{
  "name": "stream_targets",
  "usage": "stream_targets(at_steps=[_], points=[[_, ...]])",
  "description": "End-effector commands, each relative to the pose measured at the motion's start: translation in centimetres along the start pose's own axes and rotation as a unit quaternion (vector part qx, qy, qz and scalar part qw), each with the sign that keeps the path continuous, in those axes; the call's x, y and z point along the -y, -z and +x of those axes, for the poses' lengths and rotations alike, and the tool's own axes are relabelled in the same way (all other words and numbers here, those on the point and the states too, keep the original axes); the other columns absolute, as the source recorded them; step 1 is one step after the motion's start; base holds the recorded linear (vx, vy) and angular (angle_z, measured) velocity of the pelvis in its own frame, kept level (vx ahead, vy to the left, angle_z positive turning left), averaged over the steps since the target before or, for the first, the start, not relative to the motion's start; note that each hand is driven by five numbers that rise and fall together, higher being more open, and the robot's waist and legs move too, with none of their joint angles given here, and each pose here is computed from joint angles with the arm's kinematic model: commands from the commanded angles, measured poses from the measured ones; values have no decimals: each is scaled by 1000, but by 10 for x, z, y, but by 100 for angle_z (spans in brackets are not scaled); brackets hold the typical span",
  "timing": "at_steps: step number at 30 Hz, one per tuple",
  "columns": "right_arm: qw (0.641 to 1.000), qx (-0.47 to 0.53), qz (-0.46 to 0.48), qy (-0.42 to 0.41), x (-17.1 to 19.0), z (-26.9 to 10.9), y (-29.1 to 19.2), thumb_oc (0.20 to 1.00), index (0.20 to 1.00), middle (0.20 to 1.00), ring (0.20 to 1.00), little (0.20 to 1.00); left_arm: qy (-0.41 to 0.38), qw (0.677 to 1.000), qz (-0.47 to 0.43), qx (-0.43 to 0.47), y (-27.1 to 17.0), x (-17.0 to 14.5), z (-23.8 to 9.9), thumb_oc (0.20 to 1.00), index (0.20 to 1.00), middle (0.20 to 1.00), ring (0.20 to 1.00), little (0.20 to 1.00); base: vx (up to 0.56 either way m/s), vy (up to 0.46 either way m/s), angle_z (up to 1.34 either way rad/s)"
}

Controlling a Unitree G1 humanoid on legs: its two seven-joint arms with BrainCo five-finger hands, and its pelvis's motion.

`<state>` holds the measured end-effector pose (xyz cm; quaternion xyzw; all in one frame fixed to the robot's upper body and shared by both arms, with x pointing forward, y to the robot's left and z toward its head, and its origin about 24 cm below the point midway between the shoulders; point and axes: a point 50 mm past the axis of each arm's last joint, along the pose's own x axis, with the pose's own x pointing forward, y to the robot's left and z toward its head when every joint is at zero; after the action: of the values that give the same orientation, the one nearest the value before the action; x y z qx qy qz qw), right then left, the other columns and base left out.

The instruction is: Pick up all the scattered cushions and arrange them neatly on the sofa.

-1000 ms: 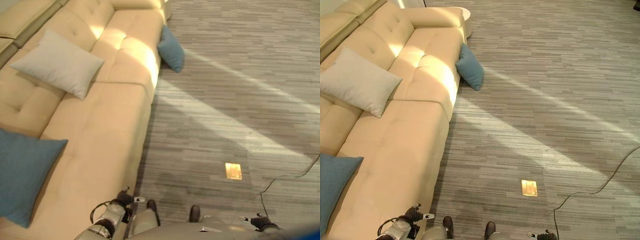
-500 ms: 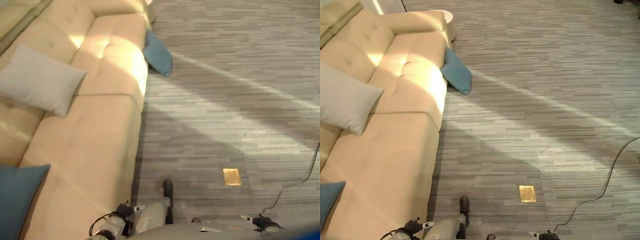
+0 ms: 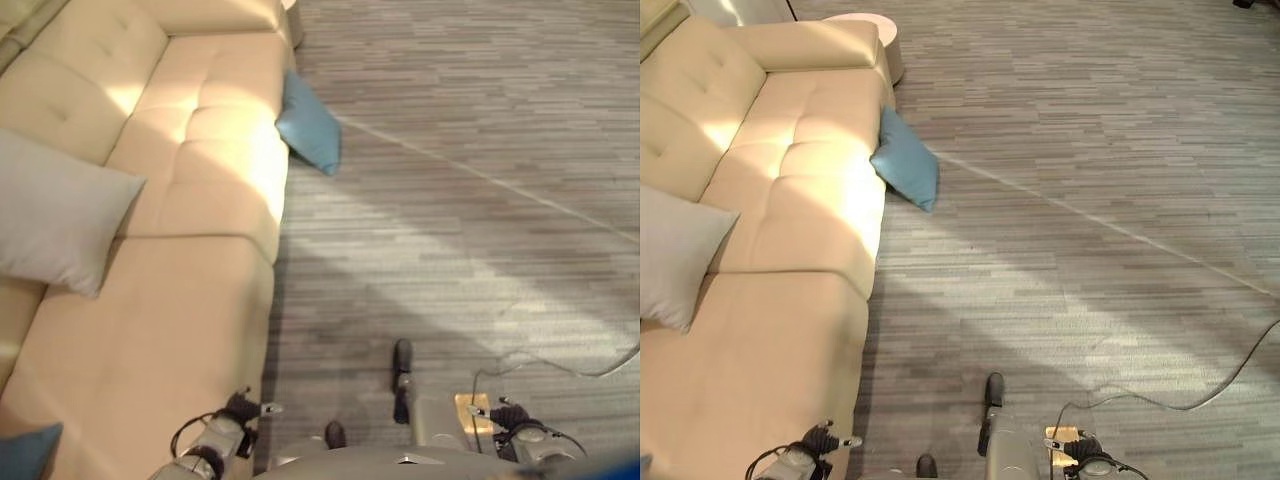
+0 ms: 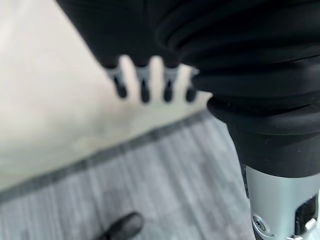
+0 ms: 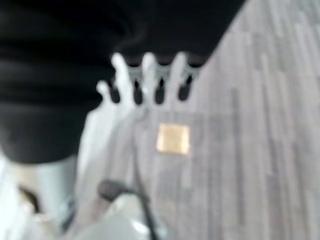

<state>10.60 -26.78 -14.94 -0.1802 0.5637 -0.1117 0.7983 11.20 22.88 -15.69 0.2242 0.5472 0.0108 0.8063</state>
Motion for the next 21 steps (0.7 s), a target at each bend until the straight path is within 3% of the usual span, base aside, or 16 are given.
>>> stream_targets(at_steps=[1,8,21], points=[[999,-12,-18,32,23,1,9,1000,1000,1000,1000,1000,-6,1000,-15,11,-13,2,2,1000,1000,1000,1000,1000,247,-278,44],[999,-21,1,40,28,0,15,1000,1000,1000,1000,1000,-4,999,-13,29,-27,5,2,1000,1000,1000,1000,1000,197,-292,22],[999,5,-20,34,26,2,0,1000,1000,1000,1000,1000,-3,1000,-27,-3,-7,7,1,1000,1000,1000,1000,1000,287,-21,-42]])
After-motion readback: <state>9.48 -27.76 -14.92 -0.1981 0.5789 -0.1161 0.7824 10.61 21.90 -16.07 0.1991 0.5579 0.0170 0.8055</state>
